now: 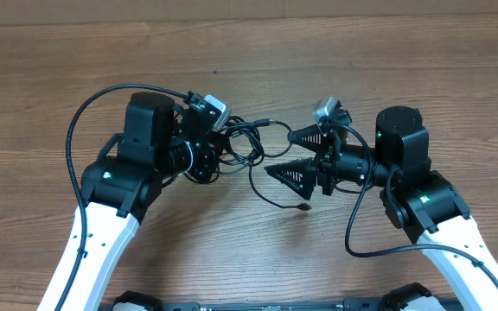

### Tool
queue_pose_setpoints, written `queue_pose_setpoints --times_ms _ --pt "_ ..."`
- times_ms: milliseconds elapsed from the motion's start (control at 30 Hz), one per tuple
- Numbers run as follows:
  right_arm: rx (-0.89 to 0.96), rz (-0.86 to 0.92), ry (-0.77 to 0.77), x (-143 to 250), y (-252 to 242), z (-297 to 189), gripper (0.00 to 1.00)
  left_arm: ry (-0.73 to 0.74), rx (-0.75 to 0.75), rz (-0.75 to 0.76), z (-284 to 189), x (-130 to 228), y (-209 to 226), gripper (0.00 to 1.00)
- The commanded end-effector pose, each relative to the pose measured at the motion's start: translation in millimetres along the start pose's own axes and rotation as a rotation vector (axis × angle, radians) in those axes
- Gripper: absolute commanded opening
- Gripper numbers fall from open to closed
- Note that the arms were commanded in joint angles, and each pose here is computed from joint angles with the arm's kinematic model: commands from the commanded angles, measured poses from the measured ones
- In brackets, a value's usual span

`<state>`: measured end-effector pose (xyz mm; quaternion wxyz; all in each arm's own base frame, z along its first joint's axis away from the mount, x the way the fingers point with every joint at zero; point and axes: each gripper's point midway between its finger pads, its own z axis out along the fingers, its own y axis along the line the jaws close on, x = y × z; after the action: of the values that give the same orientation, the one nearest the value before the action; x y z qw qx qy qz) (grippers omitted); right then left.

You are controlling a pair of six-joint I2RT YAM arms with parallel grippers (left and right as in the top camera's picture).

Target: Untangle cables

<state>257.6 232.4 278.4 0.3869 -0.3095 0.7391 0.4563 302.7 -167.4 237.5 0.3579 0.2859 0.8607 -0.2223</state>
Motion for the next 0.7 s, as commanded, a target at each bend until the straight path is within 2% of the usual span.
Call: queue_pose_setpoints --times_ms 0,133,200,667 --pt "-0.059 -0.05 -0.017 -8.5 15.8 -4.6 0.91 -0.066 0.131 0.046 -8.7 -16.1 -25.4 0.04" --pt "-0.037 -0.055 -0.018 -8.7 11.9 -4.4 0.82 -0.075 0.182 0.047 -10.2 -17.3 -34.2 0.04" --pt "-0.009 -0.052 -0.019 -8.8 7.0 -4.3 0.81 -0.075 0.188 0.047 -10.4 -17.3 -35.1 0.04" --pt "0.366 0.042 0.05 14.7 -57.2 -15.7 0.84 -0.081 0.231 0.048 -12.0 -17.9 -42.5 0.04"
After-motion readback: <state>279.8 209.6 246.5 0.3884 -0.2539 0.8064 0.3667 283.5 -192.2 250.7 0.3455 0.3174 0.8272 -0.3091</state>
